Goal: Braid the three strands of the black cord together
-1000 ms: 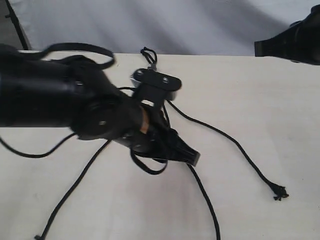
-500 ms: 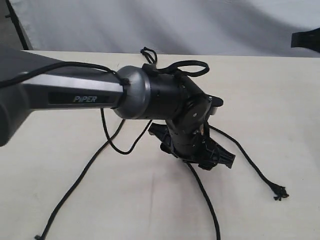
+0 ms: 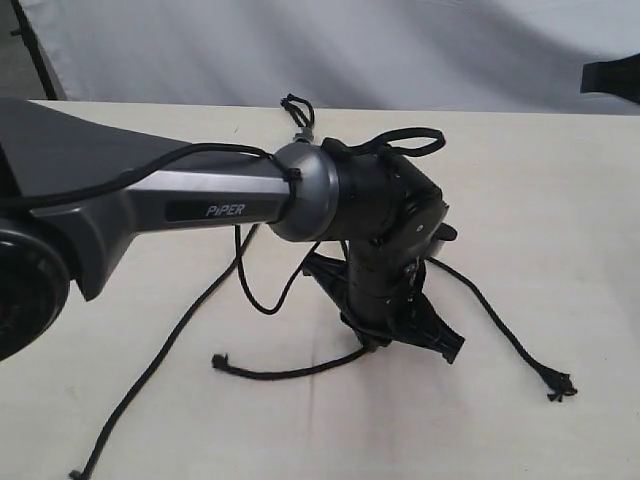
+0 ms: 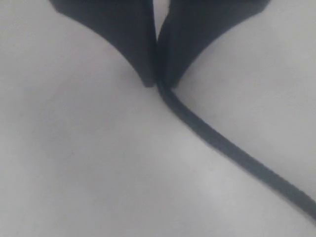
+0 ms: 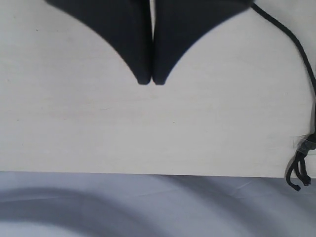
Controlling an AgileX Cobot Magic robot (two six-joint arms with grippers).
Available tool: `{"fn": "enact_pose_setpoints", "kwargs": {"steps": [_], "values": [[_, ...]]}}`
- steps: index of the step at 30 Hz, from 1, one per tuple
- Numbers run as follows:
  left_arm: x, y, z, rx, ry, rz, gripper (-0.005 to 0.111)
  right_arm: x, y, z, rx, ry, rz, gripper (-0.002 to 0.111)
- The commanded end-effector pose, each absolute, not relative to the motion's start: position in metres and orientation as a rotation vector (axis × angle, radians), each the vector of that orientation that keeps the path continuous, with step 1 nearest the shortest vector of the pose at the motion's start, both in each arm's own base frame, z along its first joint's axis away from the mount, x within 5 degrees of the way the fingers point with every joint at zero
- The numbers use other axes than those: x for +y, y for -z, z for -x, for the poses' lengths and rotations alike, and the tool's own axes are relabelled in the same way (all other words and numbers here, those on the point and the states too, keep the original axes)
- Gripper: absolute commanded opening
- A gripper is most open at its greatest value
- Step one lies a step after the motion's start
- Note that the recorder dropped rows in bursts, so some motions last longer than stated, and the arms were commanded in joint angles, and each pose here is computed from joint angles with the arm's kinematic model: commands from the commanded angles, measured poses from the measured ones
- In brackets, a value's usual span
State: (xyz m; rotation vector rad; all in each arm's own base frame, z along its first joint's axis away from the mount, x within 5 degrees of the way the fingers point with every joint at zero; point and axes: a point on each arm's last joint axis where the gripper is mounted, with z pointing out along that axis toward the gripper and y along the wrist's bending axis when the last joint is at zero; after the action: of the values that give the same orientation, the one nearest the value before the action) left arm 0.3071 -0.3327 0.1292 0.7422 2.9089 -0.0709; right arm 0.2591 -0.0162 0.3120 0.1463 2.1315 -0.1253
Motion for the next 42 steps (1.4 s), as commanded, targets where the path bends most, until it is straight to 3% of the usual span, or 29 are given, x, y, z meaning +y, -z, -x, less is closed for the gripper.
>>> {"fn": "enact_pose_setpoints", "kwargs": {"steps": [1,9,13,16,20,28,34,42], "values": [[-0.326,-0.120,-0.300,2.967,-0.027,-0.840,0.001,-0.016,-0.312,-0.260,2.118,0.114,-0.152,0.000],[-0.298,-0.192,-0.305,2.778,-0.329,-0.910,0.001,-0.016,-0.312,-0.260,2.118,0.114,-0.152,0.000],[-0.266,-0.222,-0.319,2.699,-0.501,-0.823,0.001,-0.016,-0.312,-0.260,2.118,0.114,-0.152,0.000],[-0.230,-0.227,-0.332,2.723,-0.569,-0.713,0.001,-0.016,-0.312,-0.260,2.118,0.114,-0.152,0.000],[-0.178,-0.218,-0.335,2.816,-0.614,-0.566,0.001,-0.016,-0.312,-0.260,2.118,0.114,-0.152,0.000],[-0.111,-0.154,-0.328,2.865,-0.450,-0.446,0.001,-0.015,-0.297,-0.274,2.152,0.103,-0.138,0.000],[-0.111,-0.120,-0.308,2.834,-0.256,-0.490,0.001,-0.015,-0.289,-0.281,2.165,0.096,-0.131,0.000],[-0.121,-0.105,-0.286,2.928,-0.097,-0.436,0.001,-0.014,-0.289,-0.281,2.165,0.066,-0.160,0.000]]}}
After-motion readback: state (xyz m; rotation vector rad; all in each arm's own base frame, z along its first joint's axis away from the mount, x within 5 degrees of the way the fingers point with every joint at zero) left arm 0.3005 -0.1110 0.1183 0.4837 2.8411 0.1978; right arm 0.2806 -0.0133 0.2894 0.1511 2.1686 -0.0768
